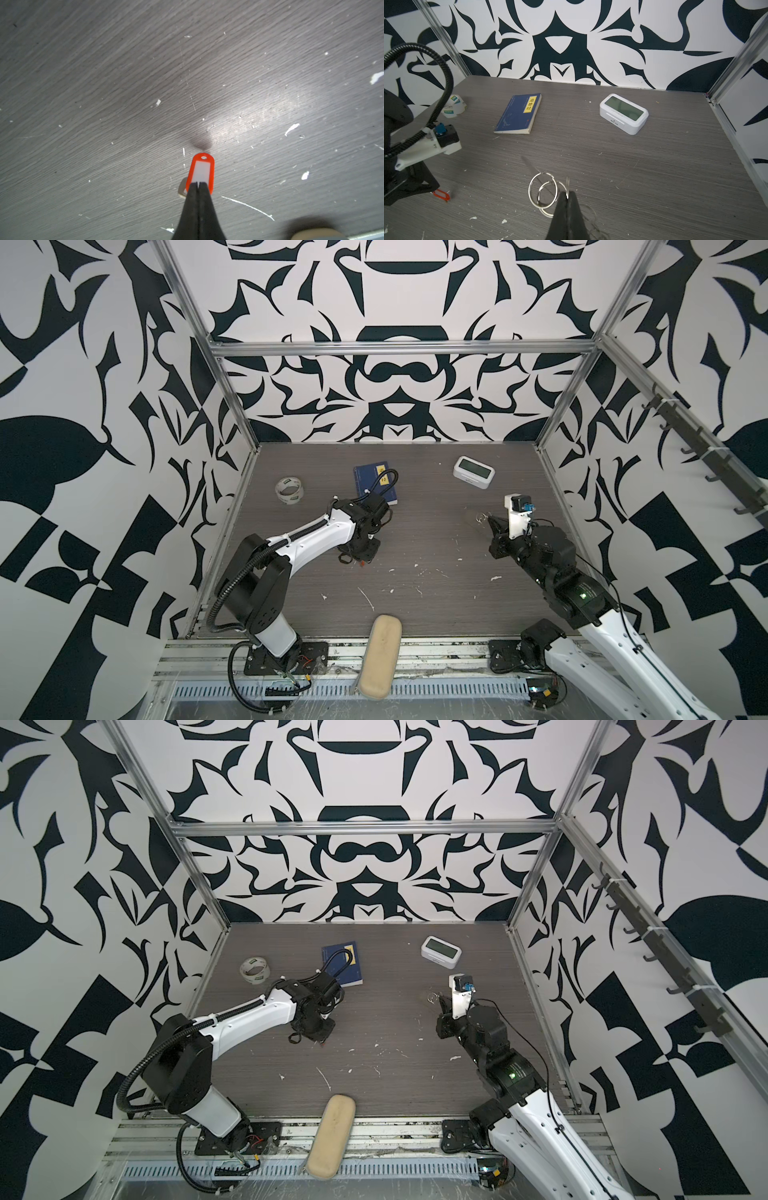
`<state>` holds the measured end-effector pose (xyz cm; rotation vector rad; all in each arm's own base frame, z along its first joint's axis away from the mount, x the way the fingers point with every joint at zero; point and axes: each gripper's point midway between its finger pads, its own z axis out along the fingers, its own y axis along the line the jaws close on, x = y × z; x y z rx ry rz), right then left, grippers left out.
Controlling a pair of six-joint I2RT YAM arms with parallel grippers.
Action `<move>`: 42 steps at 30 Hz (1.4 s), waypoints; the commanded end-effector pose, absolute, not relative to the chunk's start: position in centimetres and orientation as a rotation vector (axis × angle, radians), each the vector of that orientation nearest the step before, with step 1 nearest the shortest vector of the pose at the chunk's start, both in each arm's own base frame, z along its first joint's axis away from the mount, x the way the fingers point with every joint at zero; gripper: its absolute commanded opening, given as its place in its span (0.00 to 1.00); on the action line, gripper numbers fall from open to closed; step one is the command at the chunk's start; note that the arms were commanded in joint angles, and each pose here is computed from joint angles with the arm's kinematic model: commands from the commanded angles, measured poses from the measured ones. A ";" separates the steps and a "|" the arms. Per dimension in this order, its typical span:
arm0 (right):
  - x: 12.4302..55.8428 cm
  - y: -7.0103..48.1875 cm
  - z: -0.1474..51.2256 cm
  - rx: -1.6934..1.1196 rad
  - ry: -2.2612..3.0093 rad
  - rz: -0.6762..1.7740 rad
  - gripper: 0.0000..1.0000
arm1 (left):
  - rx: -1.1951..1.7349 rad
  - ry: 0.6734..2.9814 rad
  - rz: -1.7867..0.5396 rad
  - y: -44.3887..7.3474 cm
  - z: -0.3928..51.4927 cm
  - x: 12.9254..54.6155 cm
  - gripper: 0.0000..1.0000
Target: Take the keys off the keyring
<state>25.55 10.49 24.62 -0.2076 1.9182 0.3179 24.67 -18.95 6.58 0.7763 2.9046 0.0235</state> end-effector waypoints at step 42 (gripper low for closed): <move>22.8 12.3 16.5 -0.229 2.260 0.460 0.00 | 0.636 2.493 -0.162 -23.8 14.8 35.5 0.80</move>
